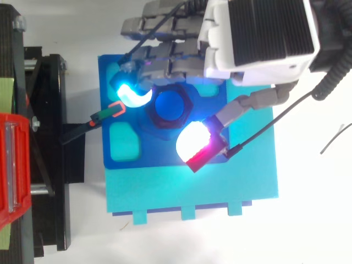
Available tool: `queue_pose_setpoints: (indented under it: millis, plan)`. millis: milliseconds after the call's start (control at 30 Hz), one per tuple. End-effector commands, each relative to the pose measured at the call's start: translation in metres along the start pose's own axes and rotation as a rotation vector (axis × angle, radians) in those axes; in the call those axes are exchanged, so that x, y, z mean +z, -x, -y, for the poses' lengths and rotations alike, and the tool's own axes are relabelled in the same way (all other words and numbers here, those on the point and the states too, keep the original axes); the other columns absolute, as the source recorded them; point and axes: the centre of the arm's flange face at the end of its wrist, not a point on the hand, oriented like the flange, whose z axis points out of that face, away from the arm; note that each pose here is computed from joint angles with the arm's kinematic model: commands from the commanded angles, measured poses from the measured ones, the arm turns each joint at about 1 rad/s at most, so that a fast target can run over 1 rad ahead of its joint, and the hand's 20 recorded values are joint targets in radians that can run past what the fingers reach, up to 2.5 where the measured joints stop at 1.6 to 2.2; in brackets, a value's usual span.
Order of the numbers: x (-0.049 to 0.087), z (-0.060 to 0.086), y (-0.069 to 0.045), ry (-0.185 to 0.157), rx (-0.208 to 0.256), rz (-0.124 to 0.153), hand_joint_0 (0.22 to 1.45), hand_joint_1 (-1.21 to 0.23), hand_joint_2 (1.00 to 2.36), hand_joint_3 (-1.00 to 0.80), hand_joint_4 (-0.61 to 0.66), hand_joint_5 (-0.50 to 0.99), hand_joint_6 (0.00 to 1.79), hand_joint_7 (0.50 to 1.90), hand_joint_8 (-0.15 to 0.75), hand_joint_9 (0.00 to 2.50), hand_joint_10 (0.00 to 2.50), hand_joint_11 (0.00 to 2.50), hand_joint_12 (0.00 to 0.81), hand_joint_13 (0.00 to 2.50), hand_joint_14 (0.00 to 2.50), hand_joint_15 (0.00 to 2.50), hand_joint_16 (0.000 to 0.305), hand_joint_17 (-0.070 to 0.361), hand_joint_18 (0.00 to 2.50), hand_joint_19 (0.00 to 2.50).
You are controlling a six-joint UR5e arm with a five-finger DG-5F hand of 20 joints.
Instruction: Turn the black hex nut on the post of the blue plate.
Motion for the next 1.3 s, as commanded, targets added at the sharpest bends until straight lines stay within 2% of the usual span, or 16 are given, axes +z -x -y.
queue_pose_setpoints:
  millis: [0, 100, 167, 233, 367, 567, 767, 800, 967, 1167, 1267]
  plan:
    - [-0.005, 0.009, 0.007, -0.004, 0.005, -0.008, 0.50, -0.31, 1.00, -0.50, 0.24, -0.20, 0.50, 0.70, 0.258, 0.41, 0.00, 0.00, 0.294, 0.25, 0.00, 0.00, 0.036, 0.082, 0.15, 0.19]
    - [-0.009, 0.018, 0.012, -0.011, 0.008, -0.014, 0.50, -0.31, 1.00, -0.50, 0.24, -0.20, 0.50, 0.70, 0.257, 0.41, 0.00, 0.00, 0.294, 0.25, 0.00, 0.00, 0.036, 0.081, 0.15, 0.18]
    - [-0.012, 0.025, 0.022, -0.011, 0.009, -0.004, 0.50, -0.31, 1.00, -0.50, 0.24, -0.20, 0.50, 0.70, 0.258, 0.42, 0.00, 0.00, 0.294, 0.25, 0.00, 0.00, 0.036, 0.081, 0.15, 0.18]
    - [-0.012, 0.025, 0.026, -0.008, 0.008, 0.002, 0.50, -0.31, 1.00, -0.50, 0.24, -0.20, 0.50, 0.70, 0.258, 0.41, 0.00, 0.00, 0.293, 0.25, 0.00, 0.00, 0.036, 0.081, 0.14, 0.18]
    - [-0.010, 0.023, 0.029, -0.005, 0.006, 0.013, 0.50, -0.32, 1.00, -0.50, 0.24, -0.20, 0.50, 0.70, 0.257, 0.41, 0.00, 0.00, 0.295, 0.26, 0.00, 0.00, 0.036, 0.081, 0.14, 0.19]
    - [-0.003, 0.013, 0.038, 0.010, -0.004, 0.048, 0.50, -0.32, 1.00, -0.50, 0.24, -0.20, 0.50, 0.70, 0.256, 0.42, 0.00, 0.00, 0.297, 0.27, 0.00, 0.00, 0.036, 0.081, 0.15, 0.19]
    - [0.004, -0.001, 0.034, 0.004, -0.005, 0.049, 0.50, -0.32, 1.00, -0.50, 0.24, -0.20, 0.50, 0.70, 0.258, 0.43, 0.00, 0.00, 0.297, 0.28, 0.00, 0.01, 0.036, 0.081, 0.16, 0.20]
    - [0.007, -0.010, 0.031, 0.009, -0.004, 0.043, 0.51, -0.32, 1.00, -0.50, 0.24, -0.20, 0.50, 0.70, 0.258, 0.43, 0.00, 0.00, 0.297, 0.28, 0.00, 0.01, 0.036, 0.081, 0.16, 0.19]
    - [0.012, -0.028, 0.027, -0.003, 0.000, 0.031, 0.51, -0.32, 1.00, -0.50, 0.24, -0.20, 0.50, 0.70, 0.259, 0.43, 0.00, 0.00, 0.296, 0.28, 0.00, 0.01, 0.036, 0.081, 0.16, 0.20]
    - [0.014, -0.035, 0.023, -0.001, -0.001, 0.026, 0.51, -0.32, 1.00, -0.50, 0.24, -0.20, 0.50, 0.70, 0.260, 0.43, 0.00, 0.00, 0.296, 0.28, 0.00, 0.00, 0.036, 0.081, 0.16, 0.20]
    - [0.013, -0.038, 0.021, -0.007, 0.000, 0.007, 0.51, -0.32, 1.00, -0.50, 0.24, -0.20, 0.50, 0.70, 0.258, 0.43, 0.00, 0.00, 0.295, 0.28, 0.00, 0.01, 0.036, 0.081, 0.16, 0.19]
